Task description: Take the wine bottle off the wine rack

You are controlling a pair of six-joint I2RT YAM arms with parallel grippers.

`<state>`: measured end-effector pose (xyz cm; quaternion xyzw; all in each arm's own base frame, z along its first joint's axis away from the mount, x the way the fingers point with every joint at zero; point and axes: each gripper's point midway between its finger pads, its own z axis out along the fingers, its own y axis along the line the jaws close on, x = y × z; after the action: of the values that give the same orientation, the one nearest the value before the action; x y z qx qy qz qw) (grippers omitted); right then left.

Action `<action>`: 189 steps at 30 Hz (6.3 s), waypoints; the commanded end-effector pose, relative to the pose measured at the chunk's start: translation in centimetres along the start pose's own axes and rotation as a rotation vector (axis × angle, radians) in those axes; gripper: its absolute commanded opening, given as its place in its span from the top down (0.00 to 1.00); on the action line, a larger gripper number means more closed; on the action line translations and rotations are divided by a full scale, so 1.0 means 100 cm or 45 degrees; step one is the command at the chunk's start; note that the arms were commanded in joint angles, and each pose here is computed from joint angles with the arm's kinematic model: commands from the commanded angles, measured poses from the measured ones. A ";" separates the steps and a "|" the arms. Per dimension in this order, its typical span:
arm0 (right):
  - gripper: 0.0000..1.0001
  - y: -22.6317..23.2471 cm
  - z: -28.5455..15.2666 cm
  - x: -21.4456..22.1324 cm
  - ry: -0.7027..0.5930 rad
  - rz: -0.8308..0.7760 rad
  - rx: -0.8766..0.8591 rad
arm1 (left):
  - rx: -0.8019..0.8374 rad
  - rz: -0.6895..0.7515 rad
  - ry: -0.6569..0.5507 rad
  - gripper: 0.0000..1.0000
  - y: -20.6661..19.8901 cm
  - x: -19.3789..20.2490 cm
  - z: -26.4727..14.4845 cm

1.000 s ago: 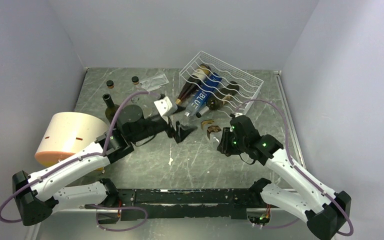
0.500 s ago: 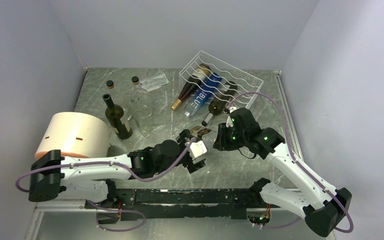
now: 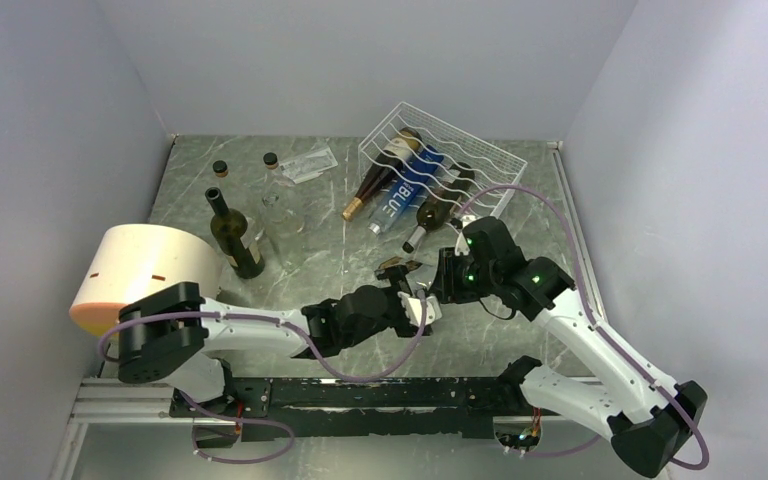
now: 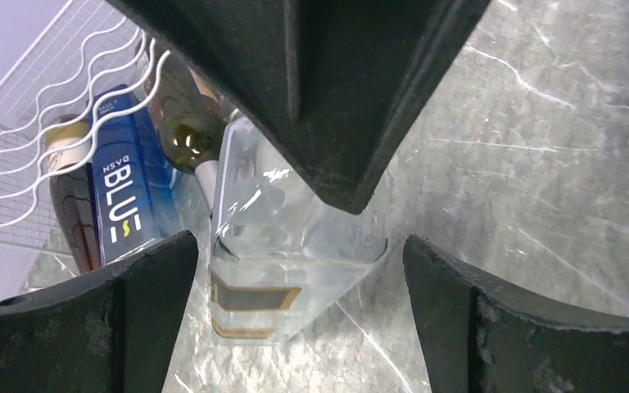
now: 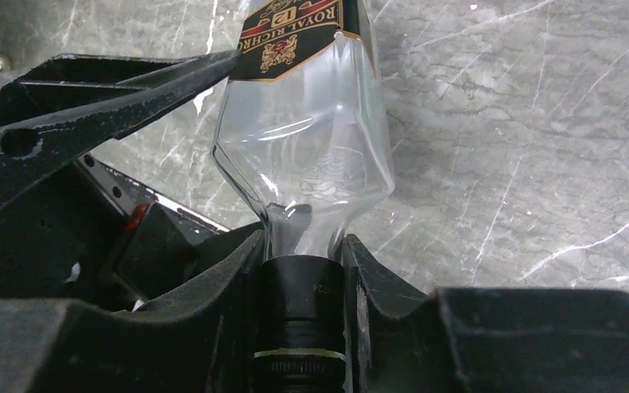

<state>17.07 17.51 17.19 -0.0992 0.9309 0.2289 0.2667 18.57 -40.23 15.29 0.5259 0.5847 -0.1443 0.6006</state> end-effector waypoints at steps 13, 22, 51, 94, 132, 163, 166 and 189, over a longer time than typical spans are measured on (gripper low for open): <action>0.99 0.036 -0.023 -0.020 -0.076 -0.041 -0.207 | -0.168 0.028 -0.063 0.40 0.026 -0.026 0.024; 0.33 0.049 -0.045 -0.074 -0.279 -0.069 -0.174 | -0.229 -0.218 -0.013 0.79 0.039 -0.012 -0.014; 0.02 0.036 -0.045 -0.129 -0.511 0.049 -0.001 | -1.286 -0.946 0.152 0.93 0.186 0.097 -0.223; 0.02 0.017 0.031 -0.103 -0.318 0.092 0.078 | -1.298 -1.230 0.118 0.00 0.206 0.068 -0.273; 0.07 -0.076 0.182 -0.114 -0.511 0.552 0.487 | -0.262 -0.451 -0.614 0.01 0.191 -0.142 -0.192; 0.44 -0.131 0.227 -0.088 -0.512 0.635 0.615 | -0.221 -0.480 -0.511 0.01 0.184 -0.084 -0.157; 0.49 -0.127 0.223 -0.084 -0.515 0.648 0.571 | -0.228 -0.481 -0.495 0.01 0.183 -0.079 -0.153; 0.88 -0.066 0.133 -0.011 -0.477 0.652 0.339 | -0.226 -0.523 -0.399 0.01 0.178 -0.060 -0.136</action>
<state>28.79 18.56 4.84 0.2162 0.8773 0.1810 0.3884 23.39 -24.84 31.62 0.3179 0.5943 -0.2941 0.6777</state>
